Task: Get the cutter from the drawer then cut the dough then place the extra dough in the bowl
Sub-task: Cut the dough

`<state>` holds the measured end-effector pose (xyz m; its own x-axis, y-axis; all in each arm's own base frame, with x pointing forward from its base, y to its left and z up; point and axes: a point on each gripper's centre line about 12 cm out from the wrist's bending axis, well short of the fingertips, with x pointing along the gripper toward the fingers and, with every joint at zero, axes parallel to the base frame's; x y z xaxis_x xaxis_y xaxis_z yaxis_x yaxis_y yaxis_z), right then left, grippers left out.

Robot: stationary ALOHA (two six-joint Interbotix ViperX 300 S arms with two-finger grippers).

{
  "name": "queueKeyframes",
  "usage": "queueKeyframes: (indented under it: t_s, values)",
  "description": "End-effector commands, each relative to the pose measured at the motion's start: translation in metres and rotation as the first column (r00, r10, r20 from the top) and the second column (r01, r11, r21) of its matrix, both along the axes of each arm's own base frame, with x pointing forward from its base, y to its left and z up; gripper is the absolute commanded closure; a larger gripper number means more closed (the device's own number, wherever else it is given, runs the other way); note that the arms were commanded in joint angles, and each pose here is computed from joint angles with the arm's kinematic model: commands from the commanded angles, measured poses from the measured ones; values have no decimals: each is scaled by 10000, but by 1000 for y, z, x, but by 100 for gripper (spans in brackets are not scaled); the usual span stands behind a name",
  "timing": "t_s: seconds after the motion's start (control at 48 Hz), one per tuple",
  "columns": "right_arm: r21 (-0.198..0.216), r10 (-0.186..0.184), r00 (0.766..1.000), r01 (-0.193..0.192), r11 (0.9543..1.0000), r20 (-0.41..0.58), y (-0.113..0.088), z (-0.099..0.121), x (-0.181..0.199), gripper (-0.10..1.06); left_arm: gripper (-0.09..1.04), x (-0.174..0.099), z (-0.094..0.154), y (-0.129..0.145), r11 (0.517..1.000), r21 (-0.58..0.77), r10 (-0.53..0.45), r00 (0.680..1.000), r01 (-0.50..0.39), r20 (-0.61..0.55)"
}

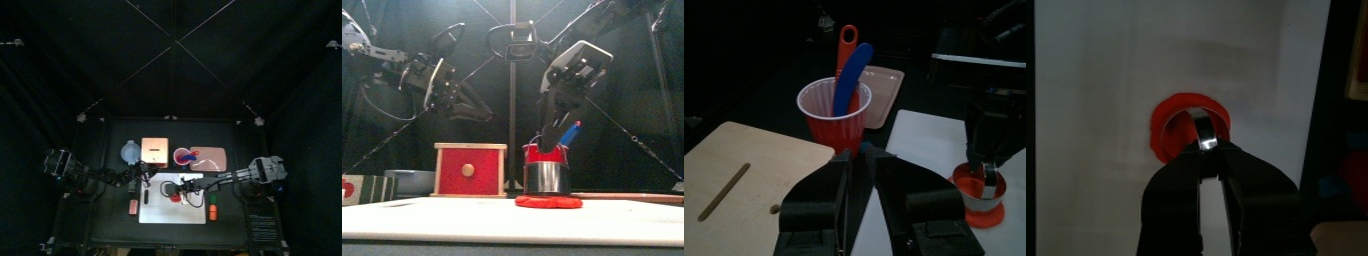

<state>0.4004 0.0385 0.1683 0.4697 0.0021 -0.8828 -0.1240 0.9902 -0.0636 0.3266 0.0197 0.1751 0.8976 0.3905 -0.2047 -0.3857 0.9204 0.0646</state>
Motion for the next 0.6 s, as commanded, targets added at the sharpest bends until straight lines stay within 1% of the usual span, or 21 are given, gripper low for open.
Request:
queueKeyframes:
  t_s: [0.021,0.062,0.125,0.188,0.271,0.354,0.458,0.5,0.604]
  values:
    - [64,37,9997,-39,10000,240,3,7,1,59,31,4,11,-1,10000,14,-5,9993,4,382]
    - [100,12,9997,-14,9999,237,3,6,1,58,31,4,11,-2,10000,4,-24,9993,24,381]
    - [81,115,9995,-117,9999,283,6,5,1,57,31,4,12,-2,10000,37,-41,9991,39,431]
    - [108,127,9991,-132,9999,404,6,5,1,54,30,4,13,-2,10000,22,-37,9990,36,452]
    - [221,79,9988,-90,9997,484,8,3,0,47,30,4,12,-3,10000,25,-53,9991,52,422]
    - [396,-44,9984,22,9992,555,8,2,1,38,30,4,13,-4,10000,12,-71,9990,71,451]
    - [409,-30,9973,0,9992,738,8,5,2,28,30,4,12,-5,9999,13,-117,9990,117,436]
    - [453,-71,9971,36,9990,763,7,6,2,26,30,4,12,-5,9999,3,-106,9990,105,434]
    - [380,6,9951,-44,9993,987,7,11,4,23,30,4,12,-6,9999,3,-152,9989,152,434]
